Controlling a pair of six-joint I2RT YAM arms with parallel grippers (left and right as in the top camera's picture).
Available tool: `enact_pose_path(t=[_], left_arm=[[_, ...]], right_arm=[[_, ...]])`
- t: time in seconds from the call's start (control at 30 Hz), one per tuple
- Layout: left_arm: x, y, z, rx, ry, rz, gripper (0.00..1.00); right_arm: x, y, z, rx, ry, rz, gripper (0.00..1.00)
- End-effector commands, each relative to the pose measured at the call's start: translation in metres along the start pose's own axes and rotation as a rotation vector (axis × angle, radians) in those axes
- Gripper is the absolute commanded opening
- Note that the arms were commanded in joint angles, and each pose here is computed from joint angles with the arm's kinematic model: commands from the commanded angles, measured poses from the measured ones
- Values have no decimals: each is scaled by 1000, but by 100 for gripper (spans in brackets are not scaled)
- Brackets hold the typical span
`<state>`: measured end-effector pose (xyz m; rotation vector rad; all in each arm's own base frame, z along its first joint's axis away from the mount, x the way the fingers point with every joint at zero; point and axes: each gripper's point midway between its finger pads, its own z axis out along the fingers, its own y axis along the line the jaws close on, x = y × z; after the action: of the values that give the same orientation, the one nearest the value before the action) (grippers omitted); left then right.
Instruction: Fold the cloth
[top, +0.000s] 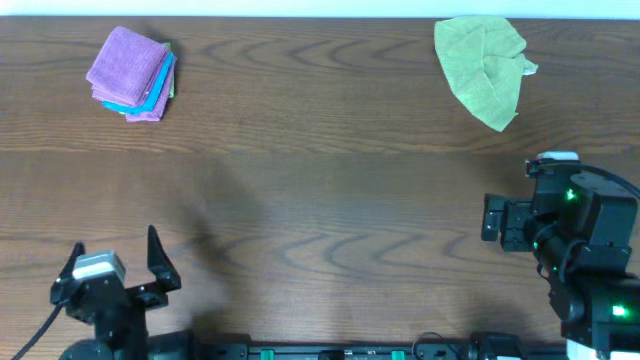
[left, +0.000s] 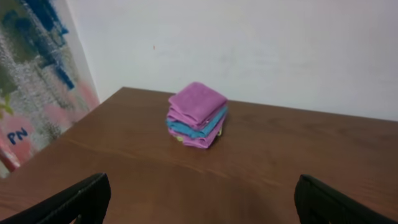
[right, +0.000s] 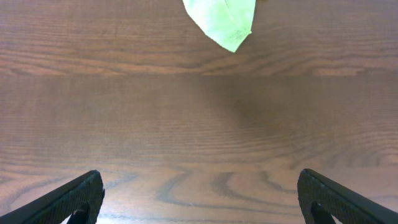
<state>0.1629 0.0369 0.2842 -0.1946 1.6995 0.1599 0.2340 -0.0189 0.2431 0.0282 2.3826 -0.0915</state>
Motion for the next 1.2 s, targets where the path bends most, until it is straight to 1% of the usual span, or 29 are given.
enact_pose_path(t=[0.0, 0.07, 0.23, 0.33, 0.57, 0.77, 0.87, 1.17], left_arm=[[12, -1, 7, 3, 1, -8, 95], [24, -1, 13, 2, 14, -30, 95], [40, -2, 24, 2, 37, -57, 95], [50, -7, 28, 27, 61, -70, 95], [75, -13, 44, 46, 95, -74, 95], [90, -15, 65, 44, 60, -142, 95], [100, -9, 69, 1, 74, -242, 95], [129, -9, 80, -12, 112, -265, 95]], right_arm=[[-1, -3, -2, 12, -5, 19, 99], [-1, -3, -2, 12, -5, 19, 99], [-1, -3, -2, 12, -5, 19, 99], [-1, -3, -2, 12, -5, 19, 99], [-1, -3, -2, 12, -5, 19, 99], [-1, -3, -2, 12, -5, 19, 99], [-1, -3, -2, 12, -5, 19, 99], [-1, -3, -2, 12, -5, 19, 99]])
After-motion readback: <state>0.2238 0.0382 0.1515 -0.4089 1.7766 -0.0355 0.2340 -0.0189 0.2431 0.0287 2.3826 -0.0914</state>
